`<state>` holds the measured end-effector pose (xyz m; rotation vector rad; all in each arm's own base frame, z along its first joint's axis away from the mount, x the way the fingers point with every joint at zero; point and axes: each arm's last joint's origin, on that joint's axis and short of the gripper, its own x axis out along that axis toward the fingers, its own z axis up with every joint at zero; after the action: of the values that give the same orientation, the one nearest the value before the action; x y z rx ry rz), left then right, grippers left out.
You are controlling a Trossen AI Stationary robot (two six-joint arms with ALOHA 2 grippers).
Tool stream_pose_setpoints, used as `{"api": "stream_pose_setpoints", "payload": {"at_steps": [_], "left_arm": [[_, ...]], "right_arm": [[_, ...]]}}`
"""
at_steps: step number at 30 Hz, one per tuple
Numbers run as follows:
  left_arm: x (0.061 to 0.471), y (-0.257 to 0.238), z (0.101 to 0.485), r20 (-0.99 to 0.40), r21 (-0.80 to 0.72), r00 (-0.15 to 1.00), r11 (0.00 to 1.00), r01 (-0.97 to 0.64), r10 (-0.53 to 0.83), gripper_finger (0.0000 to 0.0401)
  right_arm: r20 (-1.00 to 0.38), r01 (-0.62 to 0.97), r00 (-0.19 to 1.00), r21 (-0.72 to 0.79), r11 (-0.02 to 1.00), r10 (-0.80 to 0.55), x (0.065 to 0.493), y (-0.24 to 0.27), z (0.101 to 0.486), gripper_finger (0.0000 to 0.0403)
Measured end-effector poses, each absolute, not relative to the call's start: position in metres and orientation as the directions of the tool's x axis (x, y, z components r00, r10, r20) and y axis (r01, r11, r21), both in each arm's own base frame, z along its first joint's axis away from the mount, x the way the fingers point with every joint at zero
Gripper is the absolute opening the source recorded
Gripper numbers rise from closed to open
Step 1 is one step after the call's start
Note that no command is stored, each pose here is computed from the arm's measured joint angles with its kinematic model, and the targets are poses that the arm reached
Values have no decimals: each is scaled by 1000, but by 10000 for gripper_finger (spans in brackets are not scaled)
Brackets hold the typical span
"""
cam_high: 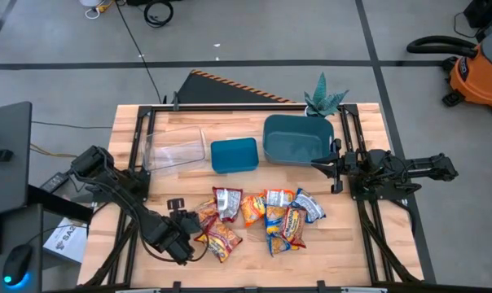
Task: Sort Maruchan noodles
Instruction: Put the red noodle pack into the transparent bin
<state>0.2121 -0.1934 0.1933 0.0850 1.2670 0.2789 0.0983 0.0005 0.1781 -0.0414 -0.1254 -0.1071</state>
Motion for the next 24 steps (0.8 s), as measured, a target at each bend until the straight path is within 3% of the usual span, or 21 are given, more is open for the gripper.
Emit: {"api": "stream_pose_setpoints", "payload": {"at_steps": [10, 22, 24], "left_arm": [[218, -193, 176, -922, 253, 260, 955, -151, 286, 146], [226, -179, 179, -949, 235, 163, 952, -195, 268, 16], [226, -177, 186, -947, 265, 135, 946, -187, 292, 9]], "right_arm": [[127, 109, 986, -35, 993, -104, 98, 1, 178, 55], [127, 109, 986, -35, 993, -104, 98, 1, 178, 55], [127, 109, 986, -35, 993, -104, 98, 1, 178, 55]]}}
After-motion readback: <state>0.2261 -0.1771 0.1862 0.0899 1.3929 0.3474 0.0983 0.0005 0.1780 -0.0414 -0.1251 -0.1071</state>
